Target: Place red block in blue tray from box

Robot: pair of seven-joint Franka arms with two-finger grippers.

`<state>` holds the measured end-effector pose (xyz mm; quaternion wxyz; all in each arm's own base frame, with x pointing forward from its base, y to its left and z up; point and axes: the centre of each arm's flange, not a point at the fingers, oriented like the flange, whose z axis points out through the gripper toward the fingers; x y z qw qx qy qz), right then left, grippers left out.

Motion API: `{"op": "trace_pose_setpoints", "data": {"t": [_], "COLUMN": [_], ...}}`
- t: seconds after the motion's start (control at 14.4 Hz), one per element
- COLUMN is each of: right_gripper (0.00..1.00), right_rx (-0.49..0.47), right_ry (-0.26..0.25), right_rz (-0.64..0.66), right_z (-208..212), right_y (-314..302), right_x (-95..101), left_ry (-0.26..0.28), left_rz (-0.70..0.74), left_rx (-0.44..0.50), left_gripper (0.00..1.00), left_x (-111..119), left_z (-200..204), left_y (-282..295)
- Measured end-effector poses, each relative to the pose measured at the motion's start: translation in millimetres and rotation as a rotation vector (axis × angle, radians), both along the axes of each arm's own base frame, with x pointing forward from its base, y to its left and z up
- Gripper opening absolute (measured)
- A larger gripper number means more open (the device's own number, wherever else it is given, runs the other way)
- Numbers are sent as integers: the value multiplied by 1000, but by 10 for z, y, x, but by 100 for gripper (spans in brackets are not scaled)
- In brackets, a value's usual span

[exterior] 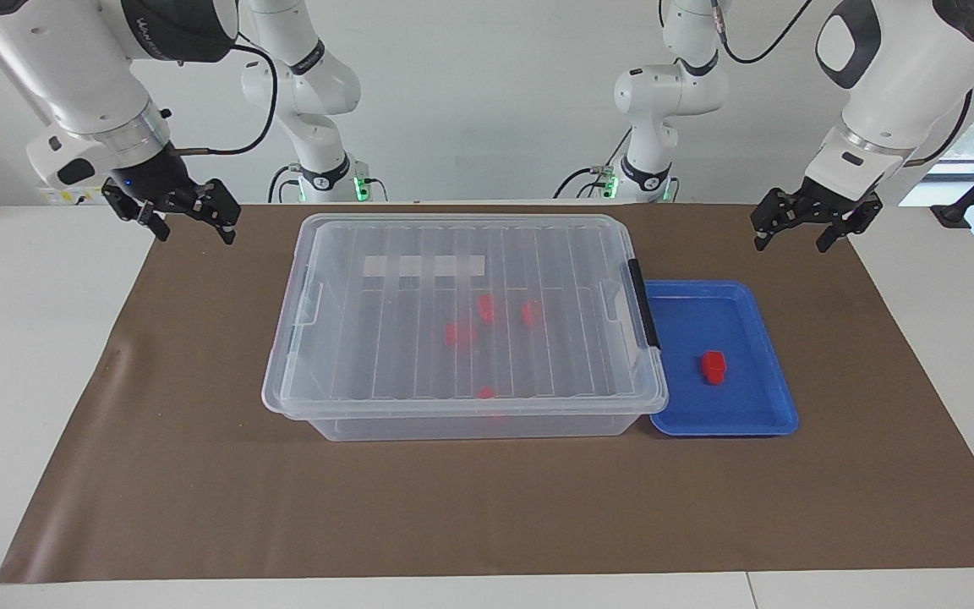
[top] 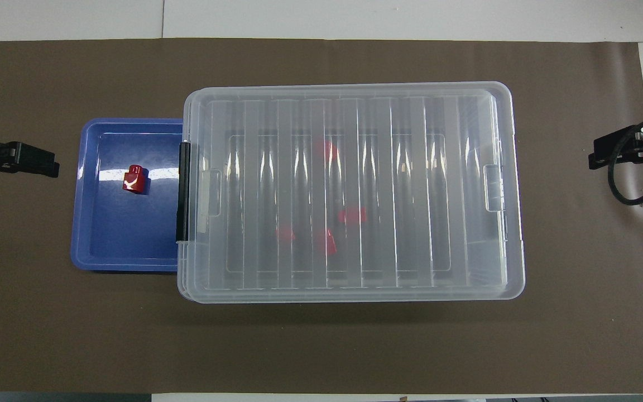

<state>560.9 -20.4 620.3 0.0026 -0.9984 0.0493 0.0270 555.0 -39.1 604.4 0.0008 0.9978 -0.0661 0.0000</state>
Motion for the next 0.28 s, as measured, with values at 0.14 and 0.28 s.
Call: {"op": "trace_pose_setpoints", "data": {"t": [0.14,0.28], "right_gripper": [100,100], "right_rx": [0,0], "right_ry": [0,0], "right_rz": [1,1], "right_z": [0,0], "right_y": [4,5], "right_x": [0,0], "left_ry": [-10,-13], "left_rz": [-2,-2], "left_rx": [-1,-1], "left_gripper": [100,100], "left_x": [7,6], "left_z": [12,20], "left_y": [-11,-11]}}
